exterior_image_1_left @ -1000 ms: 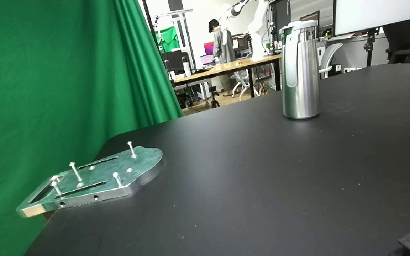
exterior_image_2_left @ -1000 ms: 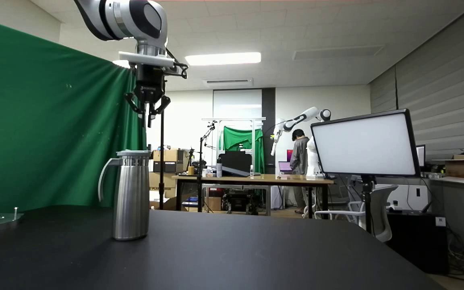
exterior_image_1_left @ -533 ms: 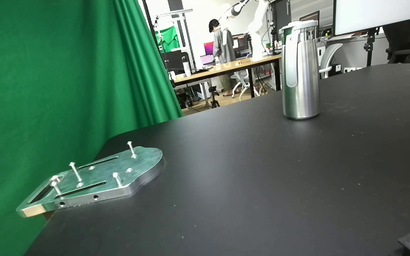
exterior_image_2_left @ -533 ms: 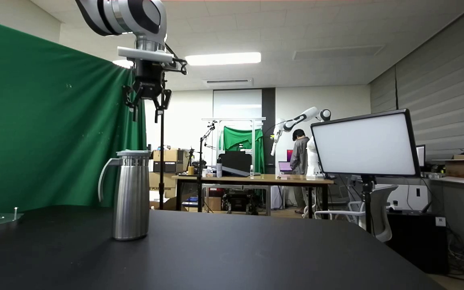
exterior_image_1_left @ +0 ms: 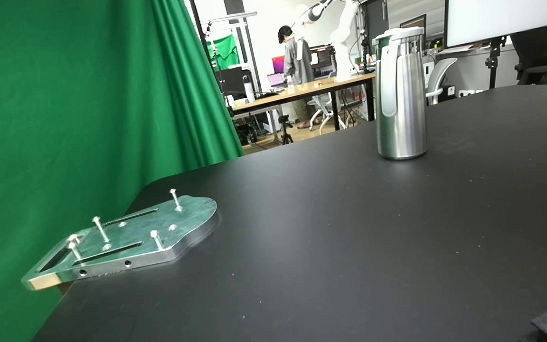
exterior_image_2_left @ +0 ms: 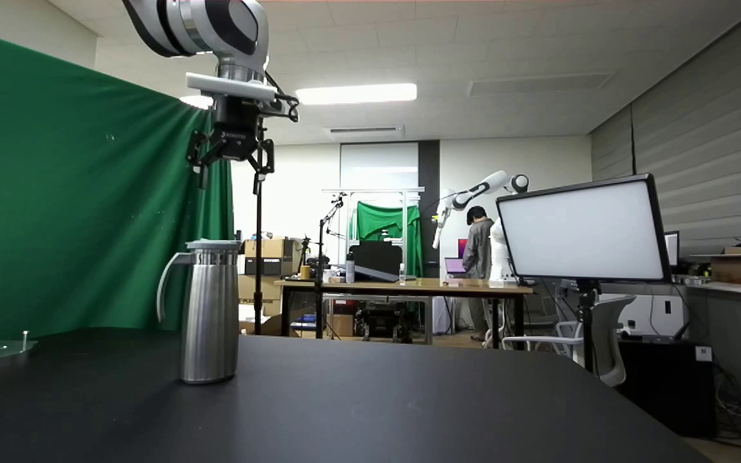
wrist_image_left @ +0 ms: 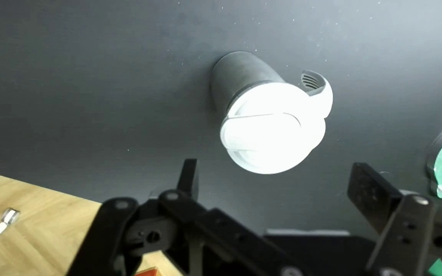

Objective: Press down on the top of the flask

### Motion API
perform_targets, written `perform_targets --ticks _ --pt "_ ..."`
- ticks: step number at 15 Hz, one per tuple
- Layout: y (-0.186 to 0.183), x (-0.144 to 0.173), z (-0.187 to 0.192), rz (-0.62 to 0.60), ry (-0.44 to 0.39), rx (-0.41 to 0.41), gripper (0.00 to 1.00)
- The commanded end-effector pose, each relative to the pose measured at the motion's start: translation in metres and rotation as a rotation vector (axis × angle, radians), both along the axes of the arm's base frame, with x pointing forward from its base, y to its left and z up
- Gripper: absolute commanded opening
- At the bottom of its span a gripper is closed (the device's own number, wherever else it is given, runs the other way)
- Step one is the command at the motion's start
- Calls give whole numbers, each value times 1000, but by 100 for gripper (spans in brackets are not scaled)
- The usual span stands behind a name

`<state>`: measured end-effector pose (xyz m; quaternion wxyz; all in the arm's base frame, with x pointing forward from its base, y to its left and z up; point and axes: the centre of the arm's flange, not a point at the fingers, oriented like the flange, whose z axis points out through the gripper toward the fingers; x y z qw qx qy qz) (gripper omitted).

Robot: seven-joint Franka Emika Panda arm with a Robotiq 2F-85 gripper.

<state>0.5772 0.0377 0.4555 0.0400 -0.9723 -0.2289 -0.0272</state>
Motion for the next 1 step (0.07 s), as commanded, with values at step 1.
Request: perform_targets --ticks 1 --pt "0 0 0 0 0 0 100"
